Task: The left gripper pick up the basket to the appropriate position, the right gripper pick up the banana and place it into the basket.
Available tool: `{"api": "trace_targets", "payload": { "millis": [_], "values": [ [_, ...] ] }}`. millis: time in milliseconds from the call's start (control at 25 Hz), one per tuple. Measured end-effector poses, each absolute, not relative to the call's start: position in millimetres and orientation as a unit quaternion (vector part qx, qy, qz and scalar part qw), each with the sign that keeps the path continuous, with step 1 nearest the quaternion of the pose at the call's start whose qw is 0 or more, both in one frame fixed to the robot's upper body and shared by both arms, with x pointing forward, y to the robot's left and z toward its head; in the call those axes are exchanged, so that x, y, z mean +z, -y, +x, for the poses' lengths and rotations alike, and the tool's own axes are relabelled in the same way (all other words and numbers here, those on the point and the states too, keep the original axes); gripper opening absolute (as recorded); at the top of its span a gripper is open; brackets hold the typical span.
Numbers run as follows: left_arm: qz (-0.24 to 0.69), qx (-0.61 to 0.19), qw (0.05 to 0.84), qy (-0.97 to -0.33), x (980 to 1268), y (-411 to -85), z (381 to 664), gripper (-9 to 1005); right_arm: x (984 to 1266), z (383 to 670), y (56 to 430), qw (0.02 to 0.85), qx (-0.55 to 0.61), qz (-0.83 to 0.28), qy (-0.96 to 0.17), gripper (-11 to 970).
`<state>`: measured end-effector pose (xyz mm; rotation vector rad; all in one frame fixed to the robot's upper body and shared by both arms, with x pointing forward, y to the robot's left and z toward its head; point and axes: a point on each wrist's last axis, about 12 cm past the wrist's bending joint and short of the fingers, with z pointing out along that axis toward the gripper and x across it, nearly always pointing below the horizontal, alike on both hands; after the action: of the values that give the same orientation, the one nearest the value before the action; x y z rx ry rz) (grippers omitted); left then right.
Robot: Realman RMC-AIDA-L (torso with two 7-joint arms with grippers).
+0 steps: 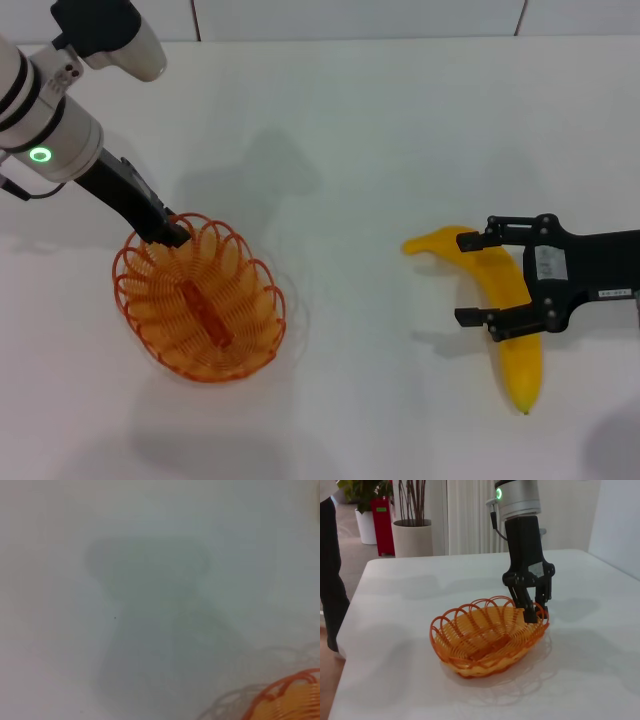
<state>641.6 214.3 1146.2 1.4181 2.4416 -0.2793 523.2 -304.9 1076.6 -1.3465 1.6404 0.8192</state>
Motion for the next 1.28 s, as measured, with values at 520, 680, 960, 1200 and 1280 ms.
{"api": "trace_targets", "payload": {
  "millis": [520,680,960,1200,1280],
  "values": [
    [0.486,-0.096,0.145,-0.857,1145.8,-215.4,640.9,107,1077.4,523.4,305.7,0.418,0.329,-0.535,-0.657,830],
    [0.486,-0.097,0.144,-0.857,1145.7,-215.5,640.6,91,1077.7,523.4,305.9,0.418,0.329,-0.534,-0.657,829],
    [0.484,-0.109,0.137,-0.858,1145.1,-216.5,637.2,92,1077.3,522.0,307.6,0.419,0.33,-0.531,-0.658,826],
    [0.443,-0.141,0.123,-0.877,1142.1,-218.3,630.2,85,1076.9,521.3,308.1,0.42,0.33,-0.53,-0.659,824],
    [0.409,-0.154,0.124,-0.891,1141.9,-217.6,629.8,83,1076.7,521.2,308.3,0.42,0.33,-0.529,-0.659,823]
  ]
}}
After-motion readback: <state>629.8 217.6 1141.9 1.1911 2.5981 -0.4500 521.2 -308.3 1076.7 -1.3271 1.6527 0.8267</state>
